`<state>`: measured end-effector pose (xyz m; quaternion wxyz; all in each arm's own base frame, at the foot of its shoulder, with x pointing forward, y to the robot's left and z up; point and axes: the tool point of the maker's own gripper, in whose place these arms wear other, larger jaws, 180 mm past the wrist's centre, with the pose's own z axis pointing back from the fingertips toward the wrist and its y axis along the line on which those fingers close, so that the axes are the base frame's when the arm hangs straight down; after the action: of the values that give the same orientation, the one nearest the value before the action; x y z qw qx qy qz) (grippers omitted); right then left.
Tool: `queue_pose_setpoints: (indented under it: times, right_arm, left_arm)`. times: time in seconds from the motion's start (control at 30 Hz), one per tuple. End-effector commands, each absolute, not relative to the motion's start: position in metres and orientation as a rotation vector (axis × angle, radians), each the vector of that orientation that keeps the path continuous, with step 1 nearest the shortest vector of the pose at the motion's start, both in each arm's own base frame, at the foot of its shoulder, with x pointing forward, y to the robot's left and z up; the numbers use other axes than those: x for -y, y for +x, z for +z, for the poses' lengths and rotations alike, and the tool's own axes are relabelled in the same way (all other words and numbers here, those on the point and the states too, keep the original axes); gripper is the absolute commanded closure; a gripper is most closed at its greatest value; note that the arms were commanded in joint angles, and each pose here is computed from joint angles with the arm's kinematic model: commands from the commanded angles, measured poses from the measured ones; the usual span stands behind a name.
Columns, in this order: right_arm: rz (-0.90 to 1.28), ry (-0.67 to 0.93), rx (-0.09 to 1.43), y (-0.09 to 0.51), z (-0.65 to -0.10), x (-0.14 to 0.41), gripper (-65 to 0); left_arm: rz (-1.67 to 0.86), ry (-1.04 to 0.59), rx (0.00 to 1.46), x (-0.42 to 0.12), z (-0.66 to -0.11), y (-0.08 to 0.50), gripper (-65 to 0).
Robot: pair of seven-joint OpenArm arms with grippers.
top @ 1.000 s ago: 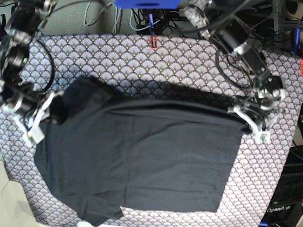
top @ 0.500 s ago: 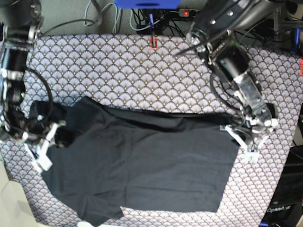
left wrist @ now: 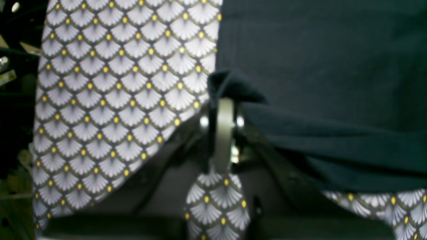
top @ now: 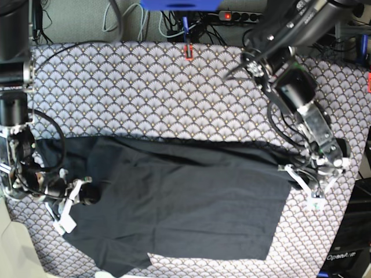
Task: Fold the T-shirt properly
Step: 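Lift the gripped edge and pull it across the shirt body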
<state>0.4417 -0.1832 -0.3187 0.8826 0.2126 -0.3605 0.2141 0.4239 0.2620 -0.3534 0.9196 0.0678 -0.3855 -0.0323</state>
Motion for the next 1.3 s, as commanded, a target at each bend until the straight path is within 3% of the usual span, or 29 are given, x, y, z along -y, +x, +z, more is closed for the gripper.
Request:
queue_pose_setpoints:
  times: [0.0,0.37,0.63,0.8,1.27]
  right_arm:
    - [0.442,0.447,0.84,0.461,-0.289,0.186,0.0]
    - [0.406,0.42,0.905,0.497,-0.265,0.202,0.0]
    - [0.36,0.363,0.903,0.503,-0.28,0.224,0.0]
    - [0.39,0.298,0.891,0.504,-0.29,0.229,0.0]
    - [0.412,0.312,0.952,0.52,-0.267,0.215,0.0]
  left_arm:
    - [-0.064,0.146,0.864,-0.264,-0.329,0.442,0.0]
    - [-0.081,0.07,0.927,-0.244,-0.317,0.474,0.0]
    - [-0.152,0.044,0.999,-0.222,-0.304,0.494,0.0]
    - [-0.122,0.068,1.011,-0.228,-0.303,0.497,0.0]
    - [-0.12,0.075,1.02,-0.238,-0.303,0.499,0.0]
